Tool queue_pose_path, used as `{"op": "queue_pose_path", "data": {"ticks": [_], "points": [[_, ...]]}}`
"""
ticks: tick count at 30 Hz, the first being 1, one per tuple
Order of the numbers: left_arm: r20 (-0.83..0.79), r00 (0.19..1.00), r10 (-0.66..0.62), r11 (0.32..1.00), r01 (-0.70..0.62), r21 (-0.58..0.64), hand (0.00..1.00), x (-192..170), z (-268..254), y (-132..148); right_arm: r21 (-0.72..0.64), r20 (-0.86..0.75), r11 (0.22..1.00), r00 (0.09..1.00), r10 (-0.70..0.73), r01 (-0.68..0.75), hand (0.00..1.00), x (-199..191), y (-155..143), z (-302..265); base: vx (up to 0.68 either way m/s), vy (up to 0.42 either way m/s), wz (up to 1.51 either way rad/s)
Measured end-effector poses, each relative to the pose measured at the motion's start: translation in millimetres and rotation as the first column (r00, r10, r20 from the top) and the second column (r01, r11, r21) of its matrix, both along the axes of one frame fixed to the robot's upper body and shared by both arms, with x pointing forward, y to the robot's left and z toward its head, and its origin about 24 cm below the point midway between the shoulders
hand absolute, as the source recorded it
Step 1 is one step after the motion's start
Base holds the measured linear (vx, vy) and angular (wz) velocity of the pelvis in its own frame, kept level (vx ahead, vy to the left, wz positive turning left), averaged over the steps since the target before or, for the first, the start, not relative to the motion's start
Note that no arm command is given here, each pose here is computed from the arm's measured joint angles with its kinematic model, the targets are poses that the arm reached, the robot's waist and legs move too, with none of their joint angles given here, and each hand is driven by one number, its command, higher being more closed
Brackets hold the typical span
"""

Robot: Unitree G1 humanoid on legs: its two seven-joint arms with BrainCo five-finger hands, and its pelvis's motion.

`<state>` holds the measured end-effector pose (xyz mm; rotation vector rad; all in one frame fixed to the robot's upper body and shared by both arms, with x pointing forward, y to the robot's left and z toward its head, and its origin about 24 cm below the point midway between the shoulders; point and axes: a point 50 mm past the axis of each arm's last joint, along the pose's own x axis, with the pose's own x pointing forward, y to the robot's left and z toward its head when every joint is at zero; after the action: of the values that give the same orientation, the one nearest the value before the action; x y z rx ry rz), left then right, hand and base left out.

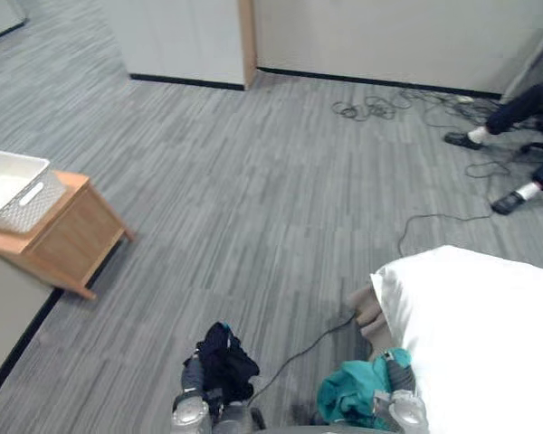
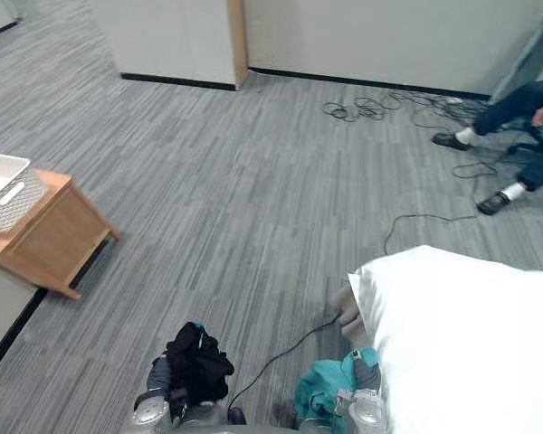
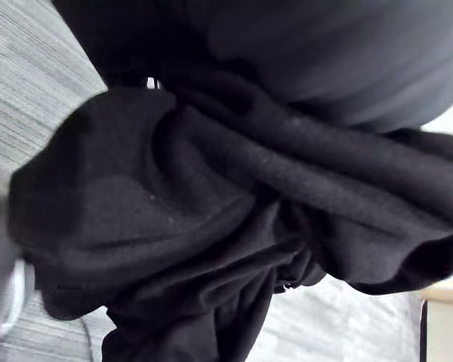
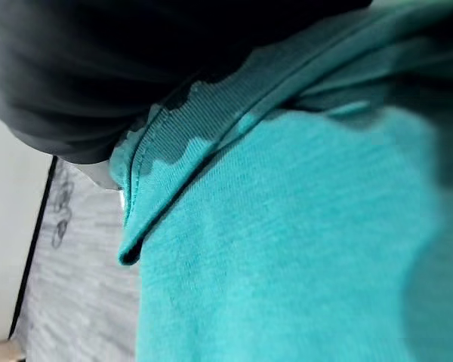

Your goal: Tidy the bed and pick cloth on bed and put in laundry

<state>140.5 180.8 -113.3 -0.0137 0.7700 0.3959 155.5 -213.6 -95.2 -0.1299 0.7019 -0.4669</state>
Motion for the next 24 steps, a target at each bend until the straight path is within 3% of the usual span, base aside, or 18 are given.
{"op": "queue_pose_path", "data": {"ticks": [5, 15, 20, 24], "points": [[0.061, 0.998, -0.016, 1.000, 0.016, 0.006, 1.00, 9.9, 10.4, 0.3, -0.027, 0.023, 1.000, 1.000, 0.000, 0.001, 1.00, 10.5, -8.7, 6.3, 0.37, 0.183, 0.02], [0.064, 0.995, -0.072, 0.997, 0.070, 0.041, 1.00, 10.8, 13.4, 9.9, -0.008, 0.032, 0.992, 0.992, 0.123, -0.122, 1.00, 24.8, 15.9, 6.5, 0.58, 0.177, 0.23], [0.116, 0.989, -0.089, 0.996, 0.085, 0.036, 1.00, 30.4, 20.7, 6.7, -0.007, 0.075, 0.991, 0.988, 0.137, -0.137, 1.00, 31.8, 19.8, 14.6, 0.68, -0.225, 0.80], [0.048, 0.997, -0.061, 0.998, 0.061, 0.013, 1.00, 9.7, 8.6, 5.6, -0.072, 0.086, 0.975, 0.972, 0.216, -0.211, 1.00, 39.3, 18.8, 22.4, 0.85, -0.440, 0.67]]}}
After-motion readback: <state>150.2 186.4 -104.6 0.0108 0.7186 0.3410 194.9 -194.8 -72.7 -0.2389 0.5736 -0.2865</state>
